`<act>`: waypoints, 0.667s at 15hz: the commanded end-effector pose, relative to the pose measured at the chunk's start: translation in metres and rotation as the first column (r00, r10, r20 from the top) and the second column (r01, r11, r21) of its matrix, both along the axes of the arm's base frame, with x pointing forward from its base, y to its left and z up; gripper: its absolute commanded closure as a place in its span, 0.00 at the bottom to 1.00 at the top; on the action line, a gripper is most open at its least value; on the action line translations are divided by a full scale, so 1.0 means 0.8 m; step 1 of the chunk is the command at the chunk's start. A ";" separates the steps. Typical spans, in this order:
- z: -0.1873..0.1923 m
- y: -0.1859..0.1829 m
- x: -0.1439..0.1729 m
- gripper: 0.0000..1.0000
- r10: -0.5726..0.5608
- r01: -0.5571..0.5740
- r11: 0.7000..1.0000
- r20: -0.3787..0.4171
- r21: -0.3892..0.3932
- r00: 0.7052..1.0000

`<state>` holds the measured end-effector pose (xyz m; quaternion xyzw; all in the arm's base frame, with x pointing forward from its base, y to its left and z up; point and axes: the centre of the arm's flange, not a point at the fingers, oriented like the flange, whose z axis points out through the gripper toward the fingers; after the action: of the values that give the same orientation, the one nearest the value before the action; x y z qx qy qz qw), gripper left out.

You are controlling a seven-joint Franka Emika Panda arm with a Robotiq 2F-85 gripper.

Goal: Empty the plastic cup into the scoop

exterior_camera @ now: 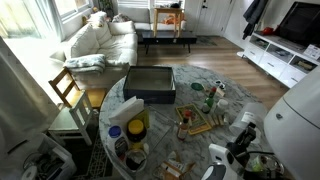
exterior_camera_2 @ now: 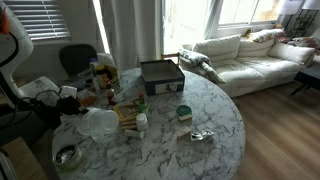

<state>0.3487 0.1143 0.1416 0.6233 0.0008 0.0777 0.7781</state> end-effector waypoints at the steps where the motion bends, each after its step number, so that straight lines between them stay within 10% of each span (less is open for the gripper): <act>1: 0.016 -0.009 0.008 0.99 -0.025 0.026 1.000 0.022 -0.004 0.999; 10: 0.088 -0.050 0.028 0.99 -0.117 0.116 0.984 0.000 0.133 0.993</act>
<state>0.3731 0.0921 0.1757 0.6417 -0.0382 0.0499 0.7644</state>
